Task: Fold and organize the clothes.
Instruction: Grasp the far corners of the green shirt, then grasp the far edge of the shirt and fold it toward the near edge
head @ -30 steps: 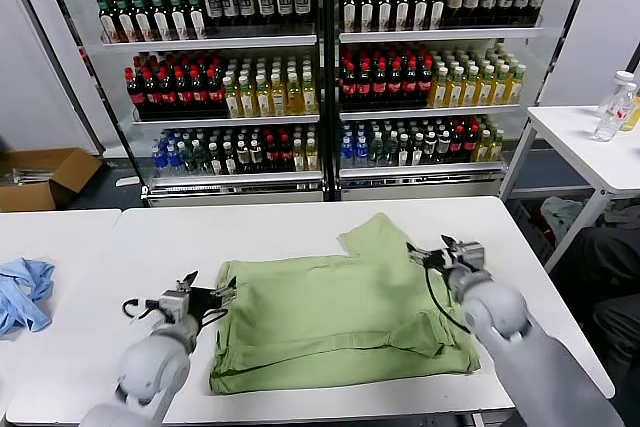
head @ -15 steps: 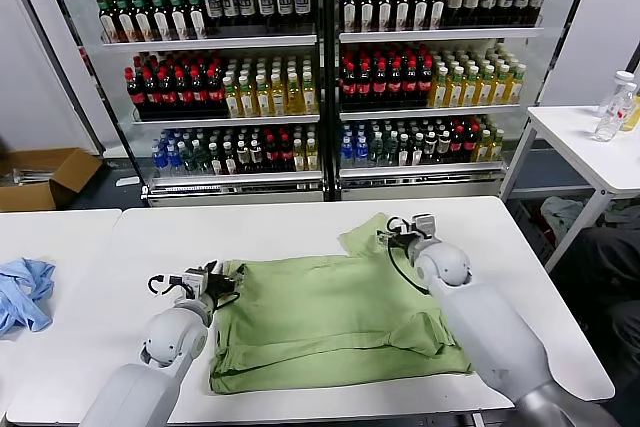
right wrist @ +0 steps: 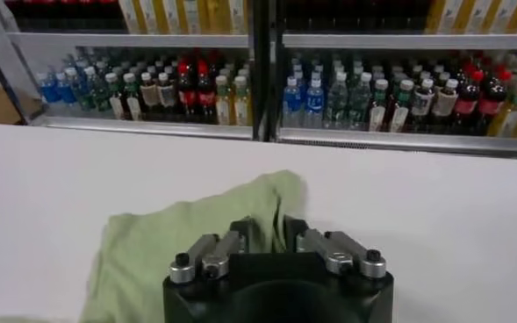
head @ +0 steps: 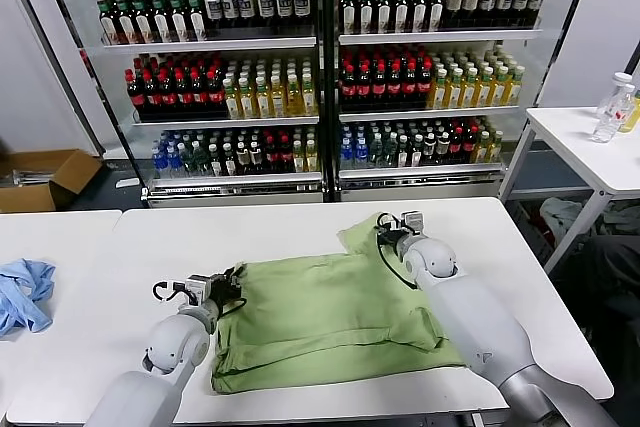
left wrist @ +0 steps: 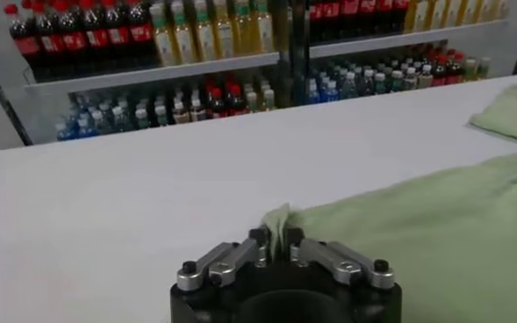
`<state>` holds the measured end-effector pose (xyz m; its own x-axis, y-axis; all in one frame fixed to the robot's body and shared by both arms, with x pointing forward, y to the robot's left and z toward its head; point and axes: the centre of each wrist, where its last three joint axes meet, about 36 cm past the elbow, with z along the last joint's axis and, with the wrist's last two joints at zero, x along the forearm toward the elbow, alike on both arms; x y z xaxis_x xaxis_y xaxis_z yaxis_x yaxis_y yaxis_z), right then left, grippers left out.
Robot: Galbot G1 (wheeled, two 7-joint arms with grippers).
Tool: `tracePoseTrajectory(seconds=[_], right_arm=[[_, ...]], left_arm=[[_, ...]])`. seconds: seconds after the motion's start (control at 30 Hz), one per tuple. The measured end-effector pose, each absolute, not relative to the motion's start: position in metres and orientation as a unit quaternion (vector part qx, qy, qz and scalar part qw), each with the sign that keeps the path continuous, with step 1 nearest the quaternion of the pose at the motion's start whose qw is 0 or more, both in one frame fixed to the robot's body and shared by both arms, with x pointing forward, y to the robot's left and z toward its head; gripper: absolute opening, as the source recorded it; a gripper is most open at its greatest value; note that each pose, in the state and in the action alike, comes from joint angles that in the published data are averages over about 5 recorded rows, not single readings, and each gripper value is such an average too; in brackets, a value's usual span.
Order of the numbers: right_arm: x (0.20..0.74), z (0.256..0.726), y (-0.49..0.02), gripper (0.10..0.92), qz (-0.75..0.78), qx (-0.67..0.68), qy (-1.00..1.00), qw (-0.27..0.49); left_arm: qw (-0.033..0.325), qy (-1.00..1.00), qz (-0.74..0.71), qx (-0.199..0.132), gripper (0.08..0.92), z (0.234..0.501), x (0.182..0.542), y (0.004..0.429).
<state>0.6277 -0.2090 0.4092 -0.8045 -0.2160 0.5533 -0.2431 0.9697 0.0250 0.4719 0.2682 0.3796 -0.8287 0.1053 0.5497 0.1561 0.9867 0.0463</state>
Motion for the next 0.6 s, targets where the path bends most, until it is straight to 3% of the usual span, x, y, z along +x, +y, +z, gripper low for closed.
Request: tracePoseTrajectory(seconds=[0.13,0.6], right_arm=[[0.619,0.421,-0.214,0.114,0.015,0.127,-0.958,0.258],[0.546,0.468,-0.257,0.107,-0.01,0.13,-0.976,0.176]], left_arm=[[0.28,-0.957,-0.021,-0.07,0.089,0.384,0.468,0.274],[0.23,-0.969,0.035,-0.079,0.089,0.434,0.433,0.289]])
